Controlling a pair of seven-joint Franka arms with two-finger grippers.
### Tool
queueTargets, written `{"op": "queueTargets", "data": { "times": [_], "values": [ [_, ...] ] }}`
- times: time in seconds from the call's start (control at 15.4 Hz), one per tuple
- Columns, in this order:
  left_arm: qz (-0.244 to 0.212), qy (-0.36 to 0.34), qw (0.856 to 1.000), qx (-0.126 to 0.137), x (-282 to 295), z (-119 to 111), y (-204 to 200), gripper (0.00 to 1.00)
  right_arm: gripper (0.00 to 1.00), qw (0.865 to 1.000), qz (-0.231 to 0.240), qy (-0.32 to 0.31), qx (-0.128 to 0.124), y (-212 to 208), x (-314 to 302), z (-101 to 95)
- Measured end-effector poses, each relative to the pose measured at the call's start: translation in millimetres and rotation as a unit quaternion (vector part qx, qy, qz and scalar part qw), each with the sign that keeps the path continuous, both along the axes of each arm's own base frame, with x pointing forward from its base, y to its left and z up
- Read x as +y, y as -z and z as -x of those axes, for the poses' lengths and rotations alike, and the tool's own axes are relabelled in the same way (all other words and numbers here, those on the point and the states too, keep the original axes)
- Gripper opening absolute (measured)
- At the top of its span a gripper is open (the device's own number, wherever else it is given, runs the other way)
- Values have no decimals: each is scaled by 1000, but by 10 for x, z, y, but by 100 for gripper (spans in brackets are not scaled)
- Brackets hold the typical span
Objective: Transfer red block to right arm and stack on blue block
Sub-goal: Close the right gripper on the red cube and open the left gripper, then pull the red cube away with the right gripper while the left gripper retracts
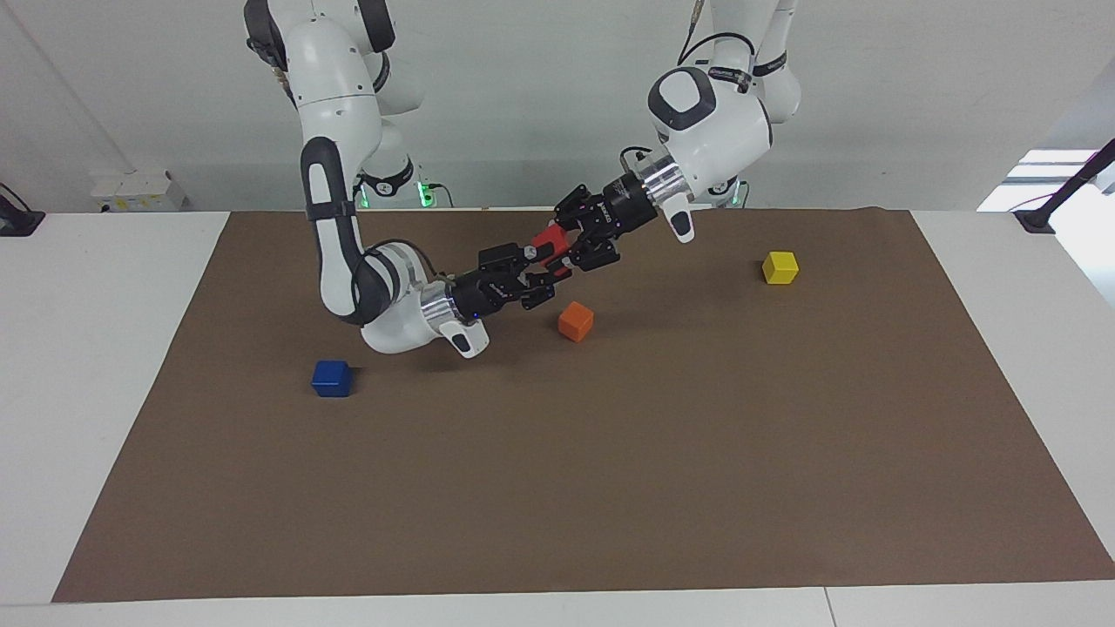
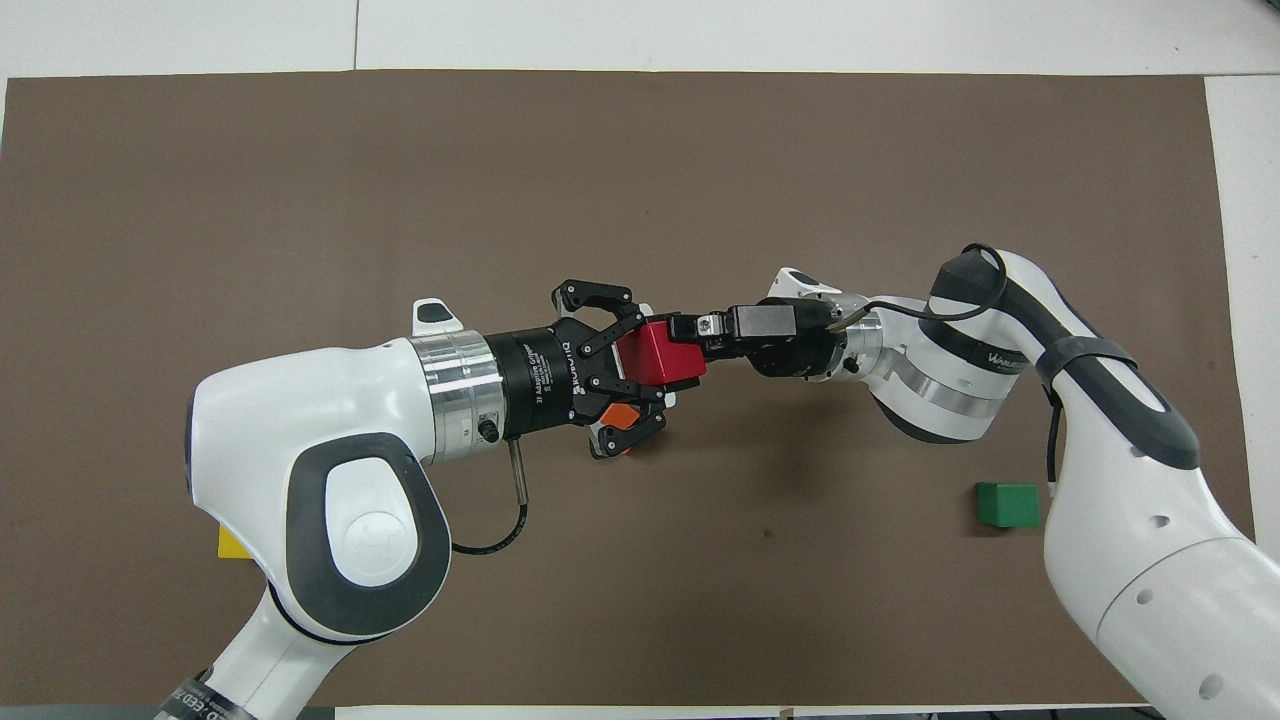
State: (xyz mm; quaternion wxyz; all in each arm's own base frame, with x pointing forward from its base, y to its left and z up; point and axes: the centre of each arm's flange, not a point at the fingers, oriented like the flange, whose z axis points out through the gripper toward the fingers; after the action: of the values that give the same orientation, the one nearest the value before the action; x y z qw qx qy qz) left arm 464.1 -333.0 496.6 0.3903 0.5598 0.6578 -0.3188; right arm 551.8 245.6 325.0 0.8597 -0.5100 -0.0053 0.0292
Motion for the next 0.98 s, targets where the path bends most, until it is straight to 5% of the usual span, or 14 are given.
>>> {"op": "queueTargets", "data": {
  "times": [0.33,0.72,0.98],
  "values": [
    [0,-10,1000,-3,102,-67,-14,100,59,1000,10,8,2,22,-12,-25],
    [-8,-22,999,-44,543,-330,-3,100,56,999,34,20,10,-62,-36,-110],
    [-10,13,996,-86,1031,-529,75,100,56,995,82,34,42,-392,-110,-204]
  ]
}}
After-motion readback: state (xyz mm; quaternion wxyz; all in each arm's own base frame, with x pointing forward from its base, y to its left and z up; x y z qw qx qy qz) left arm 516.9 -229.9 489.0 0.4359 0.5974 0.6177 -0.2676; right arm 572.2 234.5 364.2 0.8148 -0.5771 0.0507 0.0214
